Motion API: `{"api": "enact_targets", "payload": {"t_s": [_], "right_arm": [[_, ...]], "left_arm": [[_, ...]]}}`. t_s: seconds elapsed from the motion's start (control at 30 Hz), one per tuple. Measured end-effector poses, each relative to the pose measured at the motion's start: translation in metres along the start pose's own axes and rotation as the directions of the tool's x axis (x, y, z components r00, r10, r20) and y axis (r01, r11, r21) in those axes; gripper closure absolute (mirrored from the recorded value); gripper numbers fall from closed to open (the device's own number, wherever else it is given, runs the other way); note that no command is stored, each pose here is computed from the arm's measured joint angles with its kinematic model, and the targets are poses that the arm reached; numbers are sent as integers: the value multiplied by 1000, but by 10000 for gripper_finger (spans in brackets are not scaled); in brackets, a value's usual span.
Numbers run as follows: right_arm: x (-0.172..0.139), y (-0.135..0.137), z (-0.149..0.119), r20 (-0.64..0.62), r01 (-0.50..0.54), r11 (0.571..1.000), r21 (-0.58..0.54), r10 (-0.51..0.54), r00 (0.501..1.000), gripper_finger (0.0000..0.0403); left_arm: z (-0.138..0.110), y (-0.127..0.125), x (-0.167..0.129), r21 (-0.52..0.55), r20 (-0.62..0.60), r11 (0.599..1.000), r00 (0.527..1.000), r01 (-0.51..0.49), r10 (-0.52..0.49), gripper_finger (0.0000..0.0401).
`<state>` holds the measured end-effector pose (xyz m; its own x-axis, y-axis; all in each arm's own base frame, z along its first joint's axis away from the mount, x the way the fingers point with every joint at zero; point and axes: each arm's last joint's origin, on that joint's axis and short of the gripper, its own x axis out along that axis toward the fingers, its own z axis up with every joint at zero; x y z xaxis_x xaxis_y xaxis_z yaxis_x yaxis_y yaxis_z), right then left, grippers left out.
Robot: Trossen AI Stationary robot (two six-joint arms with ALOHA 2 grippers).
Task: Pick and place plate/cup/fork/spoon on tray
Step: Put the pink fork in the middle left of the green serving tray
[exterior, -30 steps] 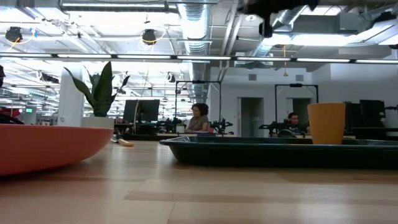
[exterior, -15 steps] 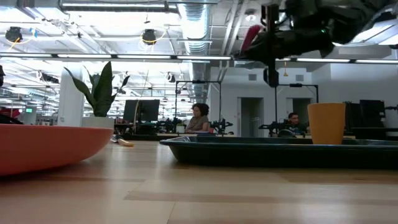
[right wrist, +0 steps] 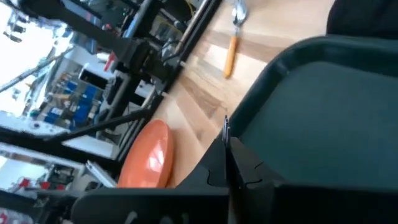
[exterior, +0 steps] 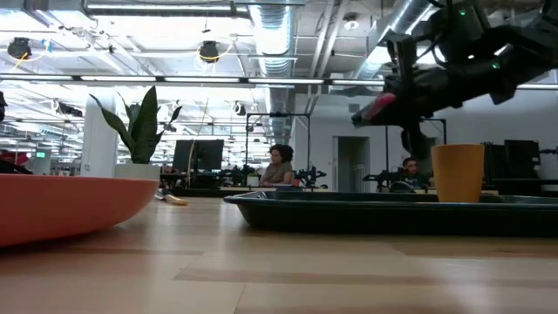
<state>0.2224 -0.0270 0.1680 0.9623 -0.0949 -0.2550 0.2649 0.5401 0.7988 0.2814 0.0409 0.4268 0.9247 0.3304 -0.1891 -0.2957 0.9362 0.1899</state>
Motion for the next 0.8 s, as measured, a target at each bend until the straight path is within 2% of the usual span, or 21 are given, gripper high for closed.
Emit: {"api": "enact_targets", "payload": {"t_s": [0.23, 0.4, 0.53, 0.8], "right_arm": [[7, -5, -5, -3, -7, 1000, -24, 7, 1000, 400], [20, -11, -9, 25, -60, 998, -2, 60, 998, 398], [27, -22, -16, -15, -14, 1000, -10, 14, 1000, 396], [41, -41, -34, -58, -8, 998, -66, 4, 998, 394]], "left_arm": [[0, 0, 0, 0, 1, 1000, 1000, 0, 0, 265], [0, 0, 0, -4, 1, 1000, 1000, -1, 1, 265], [0, 0, 0, -7, 1, 1000, 1000, -1, 1, 265], [0, 0, 0, -7, 0, 1000, 1000, -5, 5, 265]]}}
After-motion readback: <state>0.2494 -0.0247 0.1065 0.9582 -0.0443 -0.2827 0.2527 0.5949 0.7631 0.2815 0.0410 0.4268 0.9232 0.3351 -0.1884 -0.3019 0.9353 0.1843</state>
